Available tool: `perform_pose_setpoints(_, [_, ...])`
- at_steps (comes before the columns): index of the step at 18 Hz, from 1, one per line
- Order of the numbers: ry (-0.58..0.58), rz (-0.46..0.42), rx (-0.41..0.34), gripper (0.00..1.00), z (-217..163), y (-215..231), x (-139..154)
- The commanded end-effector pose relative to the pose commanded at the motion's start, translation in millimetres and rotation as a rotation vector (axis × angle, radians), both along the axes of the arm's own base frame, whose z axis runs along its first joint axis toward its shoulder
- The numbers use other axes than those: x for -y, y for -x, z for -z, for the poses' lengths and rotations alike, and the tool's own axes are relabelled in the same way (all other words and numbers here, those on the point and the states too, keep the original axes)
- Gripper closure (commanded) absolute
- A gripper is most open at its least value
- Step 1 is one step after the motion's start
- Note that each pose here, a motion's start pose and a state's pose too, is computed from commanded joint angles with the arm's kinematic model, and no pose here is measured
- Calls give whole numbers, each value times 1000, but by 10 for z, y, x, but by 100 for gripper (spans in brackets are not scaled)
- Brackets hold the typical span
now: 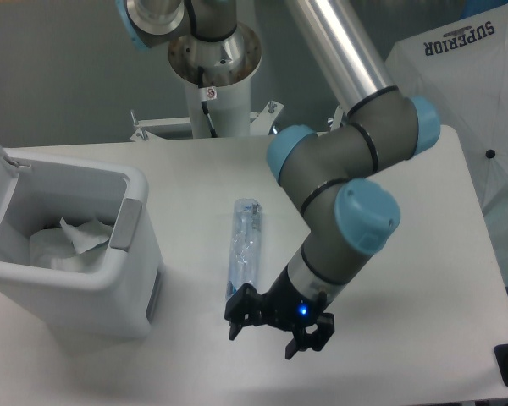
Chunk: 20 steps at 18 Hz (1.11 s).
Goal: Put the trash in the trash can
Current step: 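Move the open gripper back toward the clear water bottle, then lower the gripper around the bottle cap end and close it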
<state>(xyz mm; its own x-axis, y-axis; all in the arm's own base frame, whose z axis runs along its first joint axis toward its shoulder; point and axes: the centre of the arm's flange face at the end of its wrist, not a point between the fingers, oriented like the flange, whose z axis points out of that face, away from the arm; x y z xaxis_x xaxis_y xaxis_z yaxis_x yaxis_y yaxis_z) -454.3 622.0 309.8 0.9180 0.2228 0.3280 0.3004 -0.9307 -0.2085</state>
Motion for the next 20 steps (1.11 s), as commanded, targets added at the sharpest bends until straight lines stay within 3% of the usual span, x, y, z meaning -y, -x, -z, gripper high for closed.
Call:
perform_pose_setpoints(6, [155, 43, -14, 0, 247, -171, -45])
perform_pose_setpoints(11, [302, 109, -84, 0, 562, -394, -145])
perform_pose_setpoints(15, [347, 123, -60, 0, 645, -478, -136])
perform_pose_setpoints(20, [425, 162, -86, 0, 842, -643, -134])
